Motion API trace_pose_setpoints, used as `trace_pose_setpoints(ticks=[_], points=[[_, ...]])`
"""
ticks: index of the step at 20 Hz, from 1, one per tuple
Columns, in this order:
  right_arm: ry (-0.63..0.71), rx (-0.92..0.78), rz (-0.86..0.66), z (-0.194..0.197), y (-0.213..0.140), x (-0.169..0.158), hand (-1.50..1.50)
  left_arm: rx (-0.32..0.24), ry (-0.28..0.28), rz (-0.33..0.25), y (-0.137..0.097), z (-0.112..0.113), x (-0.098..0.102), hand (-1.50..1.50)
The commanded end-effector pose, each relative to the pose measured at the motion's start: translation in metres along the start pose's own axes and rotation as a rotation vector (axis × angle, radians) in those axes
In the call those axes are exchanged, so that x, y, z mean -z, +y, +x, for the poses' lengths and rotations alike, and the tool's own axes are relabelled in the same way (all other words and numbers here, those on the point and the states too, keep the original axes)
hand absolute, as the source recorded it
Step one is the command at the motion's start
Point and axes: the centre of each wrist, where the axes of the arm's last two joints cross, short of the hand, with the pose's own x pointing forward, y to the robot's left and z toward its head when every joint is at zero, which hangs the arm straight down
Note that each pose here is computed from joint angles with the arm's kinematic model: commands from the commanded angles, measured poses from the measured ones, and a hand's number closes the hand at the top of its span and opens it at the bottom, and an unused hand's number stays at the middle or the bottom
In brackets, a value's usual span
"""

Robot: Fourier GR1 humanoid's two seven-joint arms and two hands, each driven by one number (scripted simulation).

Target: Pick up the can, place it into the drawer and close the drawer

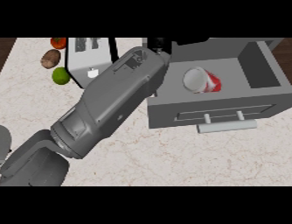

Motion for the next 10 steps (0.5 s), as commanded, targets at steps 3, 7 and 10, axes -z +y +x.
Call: trace_pose_setpoints(ticks=[3, 7, 10], points=[[0.006, 0.012, -0.002, -0.004, 0.001, -0.001, -1.5, 0.01, -0.003, 0.057, 0.002, -0.002, 0.004, -1.5], [-0.002, -0.013, 0.017, 0.001, -0.006, 0.004, -1.5, 0.019, -0.008, 0.091, 0.001, -0.011, -0.001, -1.5], [0.004, -0.001, 0.006, -0.005, 0.0, 0.01, -1.5, -0.009, -0.002, 0.078, -0.001, 0.001, 0.003, -1.5]])
